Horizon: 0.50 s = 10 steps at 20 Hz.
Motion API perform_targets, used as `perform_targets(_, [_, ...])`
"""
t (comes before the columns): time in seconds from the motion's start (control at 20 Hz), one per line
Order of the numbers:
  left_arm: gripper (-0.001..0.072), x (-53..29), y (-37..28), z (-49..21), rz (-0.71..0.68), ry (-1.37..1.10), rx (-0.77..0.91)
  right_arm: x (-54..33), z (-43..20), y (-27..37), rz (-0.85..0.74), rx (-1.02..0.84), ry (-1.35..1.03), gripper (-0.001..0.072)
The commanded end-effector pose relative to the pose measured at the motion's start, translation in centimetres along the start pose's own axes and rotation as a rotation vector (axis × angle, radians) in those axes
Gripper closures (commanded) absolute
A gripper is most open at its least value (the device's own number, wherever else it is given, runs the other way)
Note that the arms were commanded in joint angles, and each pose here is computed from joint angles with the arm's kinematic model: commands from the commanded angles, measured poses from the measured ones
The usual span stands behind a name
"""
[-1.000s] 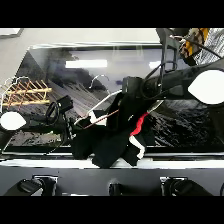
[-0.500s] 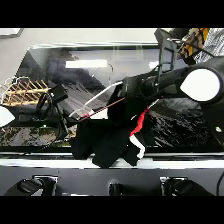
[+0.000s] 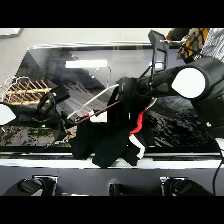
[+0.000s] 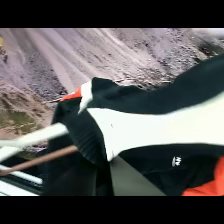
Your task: Fold the clothes and pants, and hang the long-sleeved shirts on hangers.
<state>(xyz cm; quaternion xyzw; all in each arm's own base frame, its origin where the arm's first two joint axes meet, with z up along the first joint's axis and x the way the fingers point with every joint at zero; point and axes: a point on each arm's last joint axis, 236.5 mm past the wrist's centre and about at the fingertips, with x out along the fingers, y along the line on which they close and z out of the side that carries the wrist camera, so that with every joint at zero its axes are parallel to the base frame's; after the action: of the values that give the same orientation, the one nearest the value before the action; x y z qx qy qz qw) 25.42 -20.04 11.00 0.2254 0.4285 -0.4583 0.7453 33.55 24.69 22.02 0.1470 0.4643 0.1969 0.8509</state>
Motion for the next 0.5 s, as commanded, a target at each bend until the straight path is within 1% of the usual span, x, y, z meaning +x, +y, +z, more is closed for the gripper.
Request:
perform_targets(0.0, [0.0671,1.8,-0.8,0.1,-0.018,0.044,0.043,0.0,-0.5,1.5,0.062,-0.002,0.020,0.0659])
perform_targets(0.25, [0.0671,3.1,-1.2,3.0,0.009,-0.040,0.048,0.6,-1.4,0.9,0.038,-0.003,0.066,0.0659])
perform_targets(0.45, [0.0671,3.2,-1.5,3.1,0.001,-0.038,0.075,1.0,-1.0,0.9,0.036,-0.027,0.056,0.0659])
